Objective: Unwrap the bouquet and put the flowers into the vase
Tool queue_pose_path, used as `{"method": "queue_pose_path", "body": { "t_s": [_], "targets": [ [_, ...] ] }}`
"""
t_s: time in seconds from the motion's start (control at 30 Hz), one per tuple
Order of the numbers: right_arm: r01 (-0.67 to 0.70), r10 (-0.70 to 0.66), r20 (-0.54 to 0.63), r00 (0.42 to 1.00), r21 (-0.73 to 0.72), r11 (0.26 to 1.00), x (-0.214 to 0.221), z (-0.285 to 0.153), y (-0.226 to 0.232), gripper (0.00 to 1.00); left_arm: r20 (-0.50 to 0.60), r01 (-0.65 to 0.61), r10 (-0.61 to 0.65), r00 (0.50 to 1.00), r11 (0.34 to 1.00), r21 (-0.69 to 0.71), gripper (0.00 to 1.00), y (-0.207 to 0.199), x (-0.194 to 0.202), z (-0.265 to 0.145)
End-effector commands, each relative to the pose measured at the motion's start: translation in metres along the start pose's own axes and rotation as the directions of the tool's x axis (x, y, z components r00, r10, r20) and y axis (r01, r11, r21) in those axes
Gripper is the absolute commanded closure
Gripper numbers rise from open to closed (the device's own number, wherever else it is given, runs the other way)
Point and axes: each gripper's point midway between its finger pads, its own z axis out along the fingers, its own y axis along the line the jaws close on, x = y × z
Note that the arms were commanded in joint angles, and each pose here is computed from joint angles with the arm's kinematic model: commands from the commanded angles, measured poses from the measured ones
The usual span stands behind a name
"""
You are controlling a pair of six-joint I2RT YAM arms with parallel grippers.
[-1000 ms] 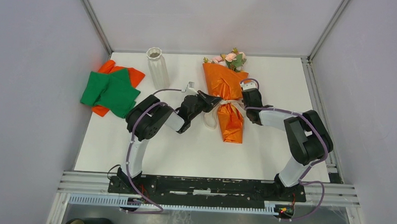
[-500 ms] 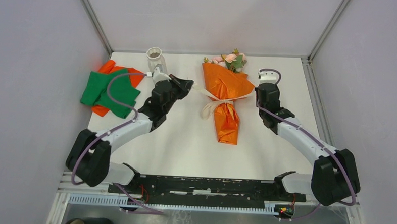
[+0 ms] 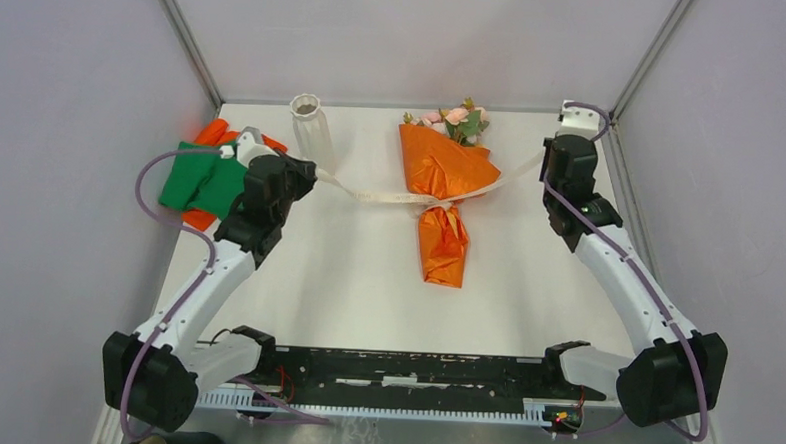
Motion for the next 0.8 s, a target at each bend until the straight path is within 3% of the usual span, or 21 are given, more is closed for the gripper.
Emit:
{"method": "queue_pose_path", "body": {
  "t_s": [0.0,0.23,0.57,0.77],
  "targets": [
    [-0.041,0.036,0.055,0.998,0.091,0.995,-0.039,-0.009,-0.038,1.00,0.062,-0.057,0.061,0.996,0.997,-0.057,0.98,0.014,-0.036,-0.018],
    [-0.087,0.068,0.130,0.989,0.145,0.986,-0.085,-0.025,-0.072,1.00,0.122,-0.049,0.059,0.991,0.995,-0.082,0.98,0.021,-0.064,-0.034],
    [-0.157,0.105,0.200,0.974,0.266,0.951,-0.105,-0.048,-0.130,1.00,0.170,-0.035,0.053,0.984,0.994,-0.106,0.98,0.025,-0.079,-0.042],
    [-0.206,0.151,0.225,0.963,0.244,0.948,-0.120,-0.052,-0.149,1.00,0.178,-0.032,0.051,0.983,0.994,-0.109,0.98,0.025,-0.083,-0.045]
  ]
}}
